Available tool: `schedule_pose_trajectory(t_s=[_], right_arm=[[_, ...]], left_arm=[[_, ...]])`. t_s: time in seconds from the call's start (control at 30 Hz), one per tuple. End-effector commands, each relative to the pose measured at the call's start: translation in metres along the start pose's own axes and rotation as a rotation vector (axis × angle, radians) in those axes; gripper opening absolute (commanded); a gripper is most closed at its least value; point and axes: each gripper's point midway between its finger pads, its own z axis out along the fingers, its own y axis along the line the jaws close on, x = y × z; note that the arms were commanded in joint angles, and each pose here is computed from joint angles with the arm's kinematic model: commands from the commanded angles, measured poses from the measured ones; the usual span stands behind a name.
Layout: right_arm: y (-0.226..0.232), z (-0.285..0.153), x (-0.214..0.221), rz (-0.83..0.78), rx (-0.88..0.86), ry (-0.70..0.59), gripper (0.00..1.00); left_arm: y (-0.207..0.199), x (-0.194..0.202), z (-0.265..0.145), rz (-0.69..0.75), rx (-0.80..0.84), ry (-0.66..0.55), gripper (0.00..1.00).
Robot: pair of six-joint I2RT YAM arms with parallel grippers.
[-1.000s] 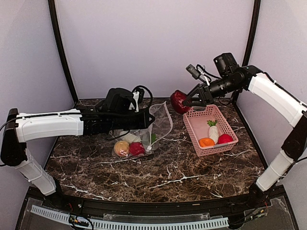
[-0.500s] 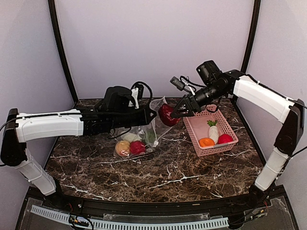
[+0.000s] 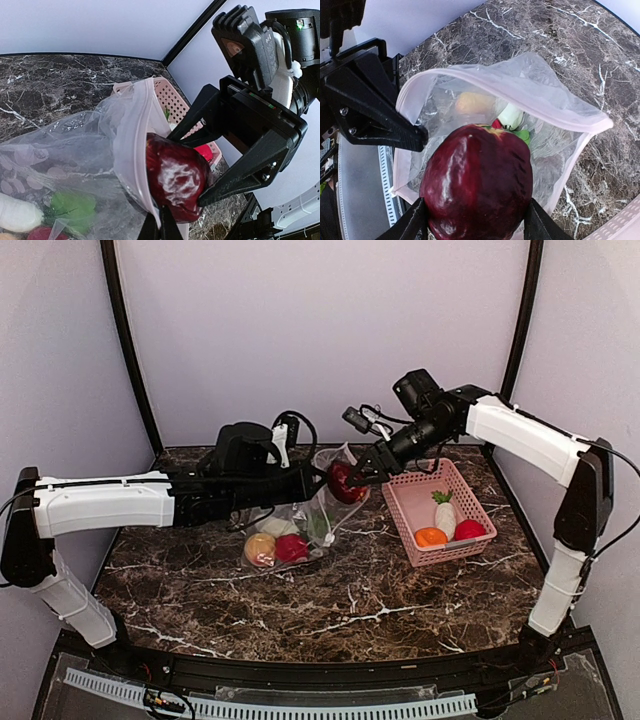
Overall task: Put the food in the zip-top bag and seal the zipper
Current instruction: Place the fake vegetable in the zipper food storage bag.
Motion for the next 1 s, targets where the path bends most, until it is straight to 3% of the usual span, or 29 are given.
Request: schedule_pose_trajectory(t_s=[0.0,0.13,0.37,0.57,0.67,0.77,0.97], right_arm=[[-0.008,0.002,-0.013,0.015,0.045,-0.006,0.58],[-0.014,0.004,-0.021,0.027,0.057,-0.01,0.62],[-0.012,0.006,-0.022,0.042,0.031,-0.005,0.81],[0.023,-0.027,-0.024,-0.077,0.018,-0.059,0.84],[0.024,-0.047,-0.021,-0.163,0.118,-0.087,0.87],[-0.01,-0.065,-0.006,-0.191,0.317,-0.078,0.98],[-0.074,-0.116,0.025,-0.079,0.518,-0.154,0.99]], left_arm=[[-0.012,-0.009,-0.008,-0.015,0.053,-0.029,0.01],[-0.013,-0.006,-0.005,-0.016,0.061,-0.016,0.01],[-0.011,-0.007,-0.007,-0.017,0.052,-0.028,0.01],[0.002,-0.006,-0.017,-0.019,0.013,-0.051,0.01],[0.009,-0.005,-0.022,-0.009,-0.02,-0.057,0.01],[0.008,-0.01,-0.032,0.0,-0.019,-0.064,0.01],[0.013,-0.032,-0.067,0.081,-0.08,-0.128,0.01]])
